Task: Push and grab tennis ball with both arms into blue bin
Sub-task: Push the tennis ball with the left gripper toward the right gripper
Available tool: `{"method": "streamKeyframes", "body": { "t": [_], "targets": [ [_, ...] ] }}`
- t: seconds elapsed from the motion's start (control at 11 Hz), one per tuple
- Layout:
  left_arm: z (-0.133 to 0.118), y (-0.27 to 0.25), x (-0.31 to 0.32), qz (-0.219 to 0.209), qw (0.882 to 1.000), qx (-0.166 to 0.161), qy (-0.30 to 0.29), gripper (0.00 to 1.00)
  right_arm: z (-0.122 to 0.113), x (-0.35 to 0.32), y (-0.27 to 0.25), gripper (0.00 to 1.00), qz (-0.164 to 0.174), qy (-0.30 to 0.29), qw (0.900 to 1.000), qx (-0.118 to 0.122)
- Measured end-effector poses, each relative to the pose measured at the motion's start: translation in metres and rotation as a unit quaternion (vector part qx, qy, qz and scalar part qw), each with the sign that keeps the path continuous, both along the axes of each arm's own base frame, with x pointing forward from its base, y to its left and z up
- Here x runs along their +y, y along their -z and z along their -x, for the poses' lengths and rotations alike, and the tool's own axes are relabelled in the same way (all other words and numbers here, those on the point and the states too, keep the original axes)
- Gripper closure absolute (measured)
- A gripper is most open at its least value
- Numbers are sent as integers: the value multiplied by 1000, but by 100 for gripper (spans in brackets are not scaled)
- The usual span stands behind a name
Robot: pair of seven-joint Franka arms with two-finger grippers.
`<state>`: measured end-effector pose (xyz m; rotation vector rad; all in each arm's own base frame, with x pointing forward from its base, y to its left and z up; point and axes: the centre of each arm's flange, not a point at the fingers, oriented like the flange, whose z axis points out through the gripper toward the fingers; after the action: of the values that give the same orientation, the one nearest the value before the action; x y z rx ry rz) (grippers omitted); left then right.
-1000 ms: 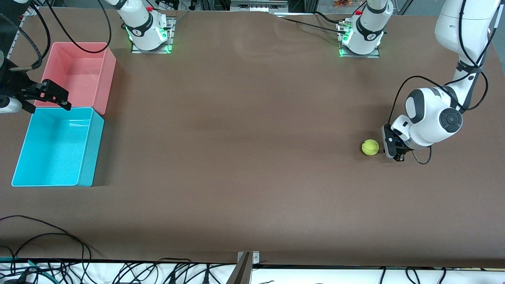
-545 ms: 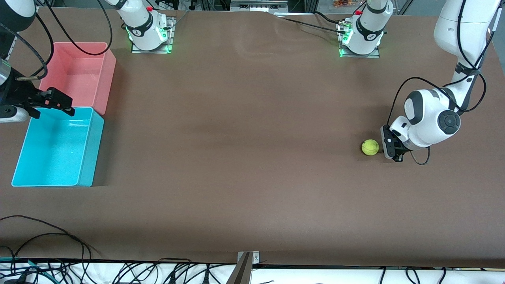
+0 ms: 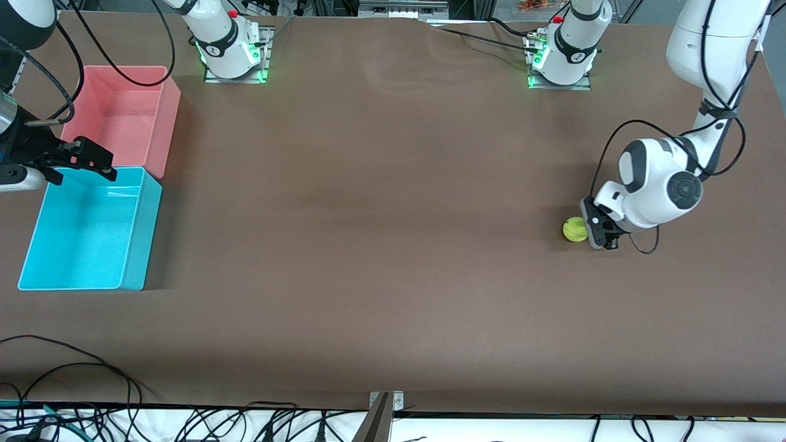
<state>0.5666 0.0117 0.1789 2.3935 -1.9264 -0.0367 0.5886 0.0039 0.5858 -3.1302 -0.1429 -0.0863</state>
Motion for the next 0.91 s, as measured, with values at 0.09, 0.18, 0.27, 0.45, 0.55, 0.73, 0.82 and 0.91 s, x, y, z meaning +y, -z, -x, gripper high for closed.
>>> {"method": "streamKeyframes", "body": {
  "t": [0.09, 0.18, 0.27, 0.45, 0.55, 0.73, 0.82, 0.91],
  "targets": [
    [0, 0, -28, 2, 1000, 2, -26, 99, 0, 0, 0, 0, 0, 0, 1000, 0],
    [1, -1, -55, 6, 999, 3, -44, 99, 0, 1, 0, 0, 0, -1, 1000, 0],
    [1, -2, -70, 8, 999, 3, -50, 99, 0, 1, 0, 0, 0, -1, 1000, 0],
    [-2, -4, -49, 8, 999, 0, -51, 99, 0, 1, 0, 0, 0, -1, 1000, 0],
    [-2, -4, -30, 6, 999, 2, -52, 99, 0, 1, 0, 0, 0, -1, 1000, 0],
    [-3, -6, -11, 5, 999, 1, -48, 99, 0, 1, 0, 0, 0, -1, 1000, 0],
    [-3, -8, -12, 5, 999, 2, -47, 99, 0, 1, 0, 0, 0, -1, 1000, 0],
    [-2, -11, -14, 6, 999, 4, -45, 99, 0, 1, 0, 0, 0, -1, 1000, 0]
  ]
}}
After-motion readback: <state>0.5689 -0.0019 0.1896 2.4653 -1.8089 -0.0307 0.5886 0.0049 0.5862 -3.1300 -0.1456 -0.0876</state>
